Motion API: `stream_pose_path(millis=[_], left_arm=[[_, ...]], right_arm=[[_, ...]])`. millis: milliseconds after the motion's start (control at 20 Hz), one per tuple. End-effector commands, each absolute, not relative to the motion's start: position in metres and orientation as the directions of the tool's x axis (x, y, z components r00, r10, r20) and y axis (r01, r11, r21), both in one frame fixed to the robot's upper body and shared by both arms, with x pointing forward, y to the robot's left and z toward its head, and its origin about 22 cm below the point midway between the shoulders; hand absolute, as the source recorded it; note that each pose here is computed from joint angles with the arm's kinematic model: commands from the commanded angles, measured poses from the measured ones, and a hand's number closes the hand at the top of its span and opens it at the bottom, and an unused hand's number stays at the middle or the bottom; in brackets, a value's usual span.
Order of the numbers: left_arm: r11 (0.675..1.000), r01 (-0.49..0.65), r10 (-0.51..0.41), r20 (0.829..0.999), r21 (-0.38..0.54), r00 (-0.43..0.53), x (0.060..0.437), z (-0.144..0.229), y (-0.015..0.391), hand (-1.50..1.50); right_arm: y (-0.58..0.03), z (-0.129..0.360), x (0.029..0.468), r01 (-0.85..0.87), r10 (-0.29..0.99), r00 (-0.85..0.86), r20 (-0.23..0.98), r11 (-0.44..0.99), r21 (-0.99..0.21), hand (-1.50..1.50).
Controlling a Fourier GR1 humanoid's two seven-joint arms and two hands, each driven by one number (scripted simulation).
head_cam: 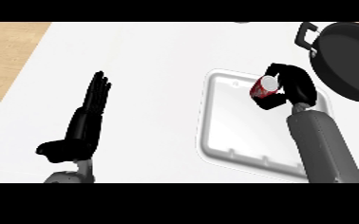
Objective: Pick the can from the tray and place it in the pot
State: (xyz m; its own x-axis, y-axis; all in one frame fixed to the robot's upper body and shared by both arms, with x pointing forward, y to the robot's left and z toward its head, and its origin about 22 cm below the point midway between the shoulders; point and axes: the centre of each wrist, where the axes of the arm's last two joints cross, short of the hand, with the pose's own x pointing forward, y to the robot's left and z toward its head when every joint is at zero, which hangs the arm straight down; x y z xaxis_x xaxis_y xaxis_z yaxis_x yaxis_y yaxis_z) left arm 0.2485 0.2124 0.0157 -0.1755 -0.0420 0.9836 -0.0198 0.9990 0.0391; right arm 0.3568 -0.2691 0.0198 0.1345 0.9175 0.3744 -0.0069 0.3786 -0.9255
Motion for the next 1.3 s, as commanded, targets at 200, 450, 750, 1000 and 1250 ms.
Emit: stream_pose_path(millis=[200, 450, 750, 1000, 1250], left_arm=[[0.997, 0.064, -0.035, 0.979, 0.049, -0.202, 0.258, 0.024, 0.192, 0.0], [0.998, 0.06, -0.02, 0.986, 0.031, -0.168, 0.257, 0.019, 0.192, 0.0], [0.999, 0.022, -0.027, 0.984, 0.031, -0.178, 0.264, 0.02, 0.193, 0.0], [0.999, 0.012, -0.032, 0.986, 0.035, -0.164, 0.25, 0.01, 0.203, 0.0], [0.999, -0.002, -0.047, 0.983, 0.048, -0.178, 0.254, 0.016, 0.203, 0.0]], right_arm=[[-0.247, 0.101, 0.427, 0.188, 0.811, 0.494, 0.312, 0.25, -0.95, 1.5], [-0.225, 0.159, 0.454, 0.349, 0.802, 0.533, 0.269, 0.081, -0.933, 1.5], [-0.2, 0.167, 0.468, 0.393, 0.74, 0.637, 0.219, -0.067, -0.917, 1.5], [-0.207, 0.172, 0.475, 0.405, 0.662, 0.714, 0.227, -0.127, -0.906, 1.5], [-0.22, 0.176, 0.478, 0.416, 0.599, 0.763, 0.245, -0.165, -0.894, 1.5]])
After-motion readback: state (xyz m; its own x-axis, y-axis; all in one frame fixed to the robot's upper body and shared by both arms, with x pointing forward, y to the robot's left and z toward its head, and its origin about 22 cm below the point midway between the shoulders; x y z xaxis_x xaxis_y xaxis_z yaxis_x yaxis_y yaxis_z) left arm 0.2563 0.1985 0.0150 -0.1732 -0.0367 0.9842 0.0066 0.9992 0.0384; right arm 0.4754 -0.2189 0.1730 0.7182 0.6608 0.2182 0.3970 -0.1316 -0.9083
